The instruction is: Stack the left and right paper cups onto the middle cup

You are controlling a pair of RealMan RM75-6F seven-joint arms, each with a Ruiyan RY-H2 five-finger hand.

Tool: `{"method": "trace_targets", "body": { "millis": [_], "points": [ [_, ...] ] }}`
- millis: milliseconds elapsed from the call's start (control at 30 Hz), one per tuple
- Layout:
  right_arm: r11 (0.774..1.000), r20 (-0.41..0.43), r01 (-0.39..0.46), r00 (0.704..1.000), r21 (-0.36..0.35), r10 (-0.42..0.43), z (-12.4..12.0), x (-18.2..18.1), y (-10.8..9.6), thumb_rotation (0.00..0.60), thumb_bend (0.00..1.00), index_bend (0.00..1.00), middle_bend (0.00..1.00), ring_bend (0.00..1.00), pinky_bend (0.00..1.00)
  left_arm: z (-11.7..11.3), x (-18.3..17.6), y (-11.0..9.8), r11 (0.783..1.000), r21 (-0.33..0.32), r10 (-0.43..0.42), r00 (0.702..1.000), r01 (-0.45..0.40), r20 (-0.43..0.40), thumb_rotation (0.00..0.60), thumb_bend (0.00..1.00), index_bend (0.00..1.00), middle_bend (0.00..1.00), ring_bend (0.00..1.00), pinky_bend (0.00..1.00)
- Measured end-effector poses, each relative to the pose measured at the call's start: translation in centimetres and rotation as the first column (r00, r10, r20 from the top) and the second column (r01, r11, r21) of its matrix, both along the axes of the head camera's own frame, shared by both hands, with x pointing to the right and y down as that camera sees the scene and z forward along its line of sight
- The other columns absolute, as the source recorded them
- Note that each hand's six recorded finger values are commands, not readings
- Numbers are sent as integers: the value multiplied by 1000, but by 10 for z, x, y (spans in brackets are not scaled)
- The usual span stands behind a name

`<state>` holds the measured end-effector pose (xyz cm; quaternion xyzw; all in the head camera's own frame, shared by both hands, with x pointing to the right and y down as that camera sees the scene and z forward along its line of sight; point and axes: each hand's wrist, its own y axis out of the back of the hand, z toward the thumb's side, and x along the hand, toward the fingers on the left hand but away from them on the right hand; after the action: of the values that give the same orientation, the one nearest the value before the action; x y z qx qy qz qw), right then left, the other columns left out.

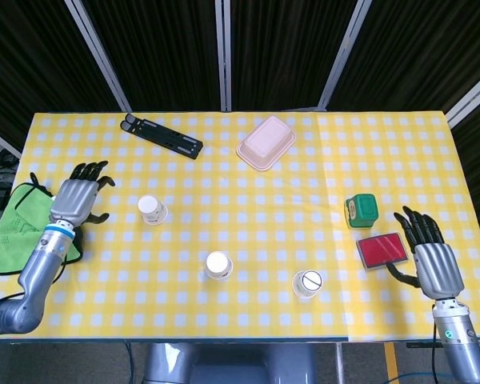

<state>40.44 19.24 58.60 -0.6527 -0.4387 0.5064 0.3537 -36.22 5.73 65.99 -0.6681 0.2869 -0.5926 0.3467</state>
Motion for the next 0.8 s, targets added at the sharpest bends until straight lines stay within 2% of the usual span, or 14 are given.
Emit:
{"method": "trace_targets", "body": {
  "millis": [167,467,800],
  "points": [
    [1000,12,-13,1000,7,13,-2,4,-3,600,137,34,0,0,0,10,17,-10,999,-34,25,1000,-24,16,600,281,228,0,0,0],
    [1000,23,-25,999,4,25,-3,8,-5,600,137,34,0,0,0,28,42,-15,994,-96,44,999,-42,17,600,280,273,0,0,0],
    [1000,24,-27,999,2,27,-3,8,-5,600,137,35,0,0,0,37,56,-14,991,-120,55,998,-53,11,600,280,293,0,0,0]
  ]
}}
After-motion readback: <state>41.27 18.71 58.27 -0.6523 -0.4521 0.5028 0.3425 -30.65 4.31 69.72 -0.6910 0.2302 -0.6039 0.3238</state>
